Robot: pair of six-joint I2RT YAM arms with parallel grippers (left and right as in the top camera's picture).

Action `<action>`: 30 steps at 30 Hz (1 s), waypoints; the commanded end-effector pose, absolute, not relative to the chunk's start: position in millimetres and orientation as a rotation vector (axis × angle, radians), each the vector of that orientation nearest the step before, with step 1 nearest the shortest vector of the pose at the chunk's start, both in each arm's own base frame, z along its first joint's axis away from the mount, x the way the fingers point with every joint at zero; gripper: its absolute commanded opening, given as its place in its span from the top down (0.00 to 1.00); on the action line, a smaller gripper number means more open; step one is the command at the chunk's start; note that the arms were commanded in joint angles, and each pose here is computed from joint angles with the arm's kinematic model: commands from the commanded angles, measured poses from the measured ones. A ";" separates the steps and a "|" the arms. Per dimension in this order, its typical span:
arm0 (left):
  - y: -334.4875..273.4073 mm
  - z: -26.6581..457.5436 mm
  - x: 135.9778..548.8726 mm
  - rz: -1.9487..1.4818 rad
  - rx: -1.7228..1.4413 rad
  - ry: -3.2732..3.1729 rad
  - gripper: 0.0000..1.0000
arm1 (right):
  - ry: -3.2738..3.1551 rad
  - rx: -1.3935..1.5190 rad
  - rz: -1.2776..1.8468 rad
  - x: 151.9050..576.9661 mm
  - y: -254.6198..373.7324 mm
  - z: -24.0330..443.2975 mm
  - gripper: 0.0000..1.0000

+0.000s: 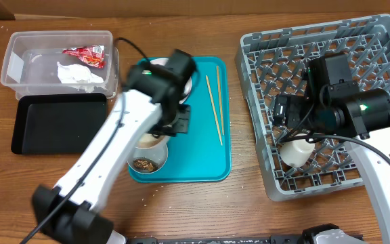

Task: Sort waste into correct bins and load items into the dishwasher
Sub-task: 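Tip the pink bowl over the black tray to dump the rice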

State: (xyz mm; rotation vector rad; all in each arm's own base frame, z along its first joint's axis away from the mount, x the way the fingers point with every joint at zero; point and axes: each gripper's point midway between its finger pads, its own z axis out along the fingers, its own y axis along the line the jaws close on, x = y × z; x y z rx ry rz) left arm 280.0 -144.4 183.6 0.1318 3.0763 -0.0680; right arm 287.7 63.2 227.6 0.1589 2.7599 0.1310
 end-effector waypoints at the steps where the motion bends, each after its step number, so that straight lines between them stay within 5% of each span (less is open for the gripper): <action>1: -116.4 218.4 281.0 -0.169 0.106 2.988 0.96 | 2.755 0.143 0.117 289.6 62.9 226.6 0.00; 15: -7.6 226.3 302.5 -0.608 -0.051 2.819 0.96 | 2.748 0.143 0.120 291.2 63.4 227.3 0.00; 30: 88.3 176.1 358.3 -1.266 -0.354 2.201 0.96 | 2.747 0.143 0.120 291.4 63.4 227.4 0.00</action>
